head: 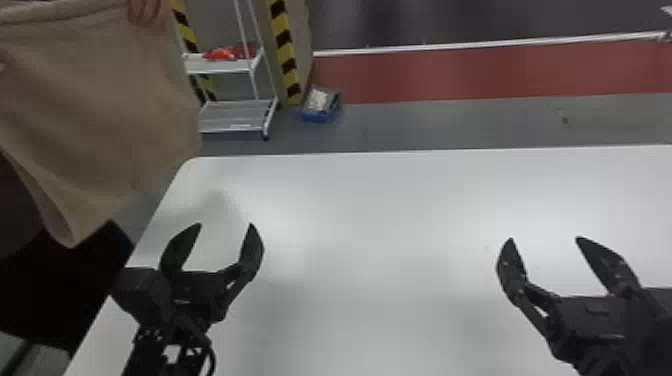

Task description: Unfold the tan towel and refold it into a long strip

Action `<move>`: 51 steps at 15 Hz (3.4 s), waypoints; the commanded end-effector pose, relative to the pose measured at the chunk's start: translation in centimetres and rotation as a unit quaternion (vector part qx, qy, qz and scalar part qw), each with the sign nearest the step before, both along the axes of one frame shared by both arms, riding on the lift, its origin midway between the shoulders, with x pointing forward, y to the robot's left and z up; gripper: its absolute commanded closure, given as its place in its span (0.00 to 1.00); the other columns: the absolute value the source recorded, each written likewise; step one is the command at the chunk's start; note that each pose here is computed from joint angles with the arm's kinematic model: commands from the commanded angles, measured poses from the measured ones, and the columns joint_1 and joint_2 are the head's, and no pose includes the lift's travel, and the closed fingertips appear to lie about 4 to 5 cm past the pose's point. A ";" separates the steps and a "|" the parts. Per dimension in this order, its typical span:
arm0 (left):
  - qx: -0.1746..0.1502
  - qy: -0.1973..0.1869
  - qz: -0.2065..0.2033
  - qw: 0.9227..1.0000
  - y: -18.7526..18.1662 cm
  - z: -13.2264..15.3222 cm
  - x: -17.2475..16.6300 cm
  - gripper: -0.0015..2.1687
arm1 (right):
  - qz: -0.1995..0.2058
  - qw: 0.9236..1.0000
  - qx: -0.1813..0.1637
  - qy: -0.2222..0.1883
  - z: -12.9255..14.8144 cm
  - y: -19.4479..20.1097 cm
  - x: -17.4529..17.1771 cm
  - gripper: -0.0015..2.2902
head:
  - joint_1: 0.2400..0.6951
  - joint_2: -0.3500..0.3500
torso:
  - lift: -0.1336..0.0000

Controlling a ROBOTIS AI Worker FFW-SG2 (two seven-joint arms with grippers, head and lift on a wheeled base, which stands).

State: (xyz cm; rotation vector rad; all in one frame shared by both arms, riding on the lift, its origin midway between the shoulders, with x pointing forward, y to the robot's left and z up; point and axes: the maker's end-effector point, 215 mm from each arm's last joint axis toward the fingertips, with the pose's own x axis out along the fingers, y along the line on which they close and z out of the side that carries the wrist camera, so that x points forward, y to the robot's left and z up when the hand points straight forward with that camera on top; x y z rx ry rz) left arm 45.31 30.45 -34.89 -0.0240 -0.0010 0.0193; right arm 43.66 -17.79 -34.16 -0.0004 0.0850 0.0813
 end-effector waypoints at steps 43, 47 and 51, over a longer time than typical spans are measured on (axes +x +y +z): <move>-0.003 0.004 -0.024 1.000 -1.4 -1.0 0.4 0.05 | -0.009 1.000 -0.001 0.013 -1.5 -0.9 -0.4 0.07 | 1.00 0.70 | 0.06; -0.004 0.009 -0.021 1.000 -1.4 -1.5 0.5 0.05 | -0.014 1.000 -0.003 0.014 -1.8 -1.4 0.1 0.07 | 1.00 0.68 | 0.06; -0.003 0.010 -0.021 1.000 -1.3 -1.4 0.7 0.05 | 0.014 0.999 0.007 0.029 -4.0 -0.1 2.8 0.07 | 1.00 0.68 | 0.06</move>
